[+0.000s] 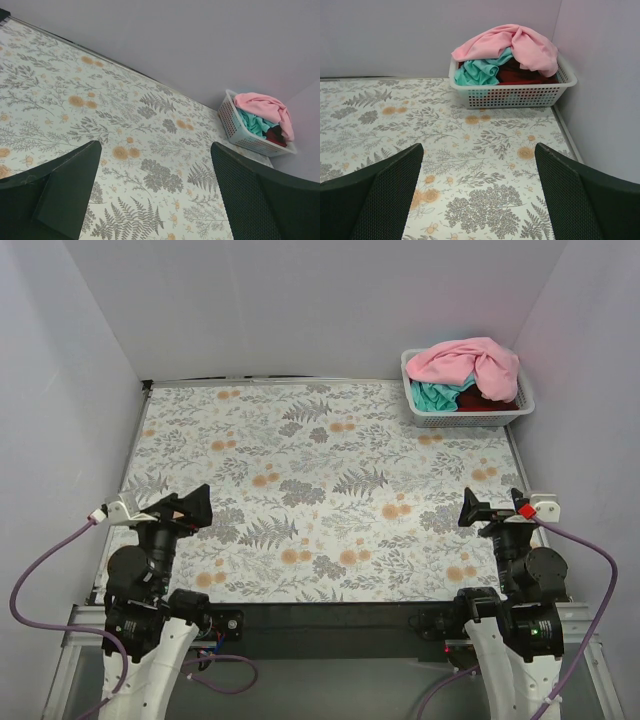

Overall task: Fold and stack the t-shirts
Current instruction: Grab the tshirt from the pile

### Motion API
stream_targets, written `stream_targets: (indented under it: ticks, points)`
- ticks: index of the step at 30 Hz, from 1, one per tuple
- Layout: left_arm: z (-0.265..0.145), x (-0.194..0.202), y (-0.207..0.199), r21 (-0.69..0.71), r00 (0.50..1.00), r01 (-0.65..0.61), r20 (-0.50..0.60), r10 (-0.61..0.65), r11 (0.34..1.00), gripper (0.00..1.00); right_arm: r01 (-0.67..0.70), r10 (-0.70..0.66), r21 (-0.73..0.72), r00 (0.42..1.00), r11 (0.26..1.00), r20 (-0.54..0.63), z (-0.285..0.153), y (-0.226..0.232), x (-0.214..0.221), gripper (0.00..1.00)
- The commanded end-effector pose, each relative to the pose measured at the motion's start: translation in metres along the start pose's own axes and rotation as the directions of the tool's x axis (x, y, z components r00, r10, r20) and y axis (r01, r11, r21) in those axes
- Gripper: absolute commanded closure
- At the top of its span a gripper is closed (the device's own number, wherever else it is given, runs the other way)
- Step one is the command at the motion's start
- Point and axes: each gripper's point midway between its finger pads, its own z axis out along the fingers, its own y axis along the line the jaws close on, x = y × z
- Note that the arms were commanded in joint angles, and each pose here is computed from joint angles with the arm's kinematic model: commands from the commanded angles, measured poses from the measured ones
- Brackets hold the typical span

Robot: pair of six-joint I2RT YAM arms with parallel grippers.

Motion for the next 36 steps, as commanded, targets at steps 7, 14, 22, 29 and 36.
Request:
stream_targets:
  ticks: [7, 14, 22, 29, 36]
  points:
    - [0.013, 0.027, -0.010, 0.087, 0.998, 0.010, -0.066, -0.004, 0.996, 0.09, -0.031, 0.031, 0.011, 0.999, 0.999, -0.028, 0.023, 0.002, -0.013, 0.02]
    - [0.021, 0.043, -0.012, 0.136, 0.997, 0.046, -0.063, -0.037, 0.990, 0.09, -0.018, 0.004, -0.072, 0.982, 0.997, -0.191, 0.089, 0.024, -0.009, 0.02]
    - [0.014, 0.040, -0.017, 0.177, 0.998, 0.047, -0.038, -0.041, 0.983, 0.09, -0.051, 0.073, 0.109, 0.976, 0.993, -0.203, 0.190, 0.005, -0.027, 0.02]
    - [0.012, 0.041, -0.020, 0.197, 0.998, 0.048, -0.038, -0.041, 0.979, 0.09, -0.143, 0.179, 0.167, 0.957, 0.976, -0.230, 0.283, -0.020, -0.011, 0.04]
    - [0.013, 0.044, -0.019, 0.190, 0.998, 0.046, -0.047, -0.037, 0.981, 0.09, -0.268, 0.330, 0.309, 0.928, 0.913, -0.171, 0.326, -0.093, 0.015, 0.07]
